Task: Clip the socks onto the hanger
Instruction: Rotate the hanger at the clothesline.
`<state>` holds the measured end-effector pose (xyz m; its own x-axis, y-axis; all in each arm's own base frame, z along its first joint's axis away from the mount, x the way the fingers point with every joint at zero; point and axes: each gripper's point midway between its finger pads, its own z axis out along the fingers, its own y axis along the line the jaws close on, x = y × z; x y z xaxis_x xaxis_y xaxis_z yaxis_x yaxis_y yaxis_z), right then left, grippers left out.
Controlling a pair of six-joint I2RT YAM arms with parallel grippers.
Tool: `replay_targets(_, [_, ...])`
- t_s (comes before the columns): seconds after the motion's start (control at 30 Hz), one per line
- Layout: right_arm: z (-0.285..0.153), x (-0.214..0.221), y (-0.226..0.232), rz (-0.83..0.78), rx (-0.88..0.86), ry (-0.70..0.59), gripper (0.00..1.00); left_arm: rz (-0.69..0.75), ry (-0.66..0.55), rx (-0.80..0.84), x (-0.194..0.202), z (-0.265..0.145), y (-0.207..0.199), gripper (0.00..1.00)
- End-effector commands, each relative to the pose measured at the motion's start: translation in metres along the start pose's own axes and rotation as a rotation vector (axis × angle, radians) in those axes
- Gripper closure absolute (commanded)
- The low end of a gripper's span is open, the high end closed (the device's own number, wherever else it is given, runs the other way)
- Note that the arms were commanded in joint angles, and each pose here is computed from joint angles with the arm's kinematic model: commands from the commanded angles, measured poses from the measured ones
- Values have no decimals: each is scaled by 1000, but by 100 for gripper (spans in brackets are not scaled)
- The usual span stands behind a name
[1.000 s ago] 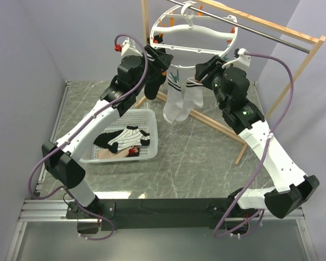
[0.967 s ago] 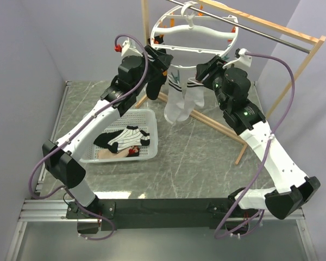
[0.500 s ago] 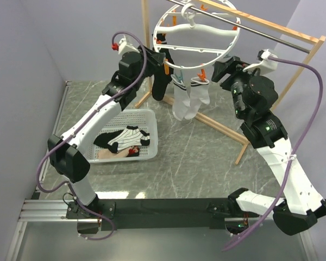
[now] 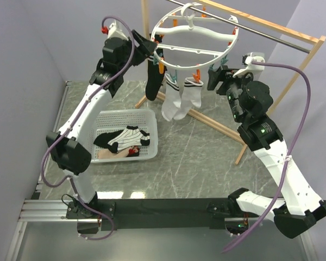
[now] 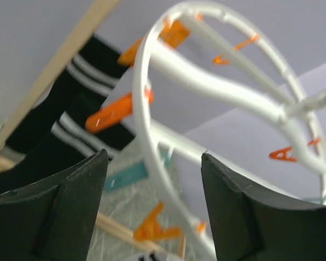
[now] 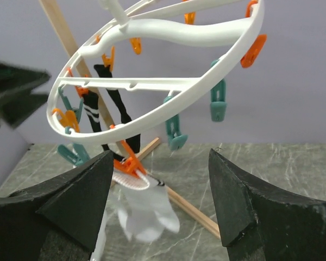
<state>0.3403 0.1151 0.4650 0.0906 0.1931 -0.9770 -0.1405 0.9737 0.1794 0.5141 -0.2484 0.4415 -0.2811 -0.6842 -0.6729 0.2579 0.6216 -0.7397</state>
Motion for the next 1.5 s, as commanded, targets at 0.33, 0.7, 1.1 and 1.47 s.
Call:
replay_targets(0.33, [36,-43,-1,259,96,-129,35,124,10,127,48,-88,-95,23])
replay_targets(0.7, [59,-20,10,273,99,-75,68,115,4,123,74,-71,-119,23])
replay_targets(1.1, [54,-15,48,366,-54,-61,78,37,-50,92,66,-72,-114,24])
replay_targets(1.47, [58,-7,67,394,-84,-36,86,-290,-73,64,63,-92,-102,25])
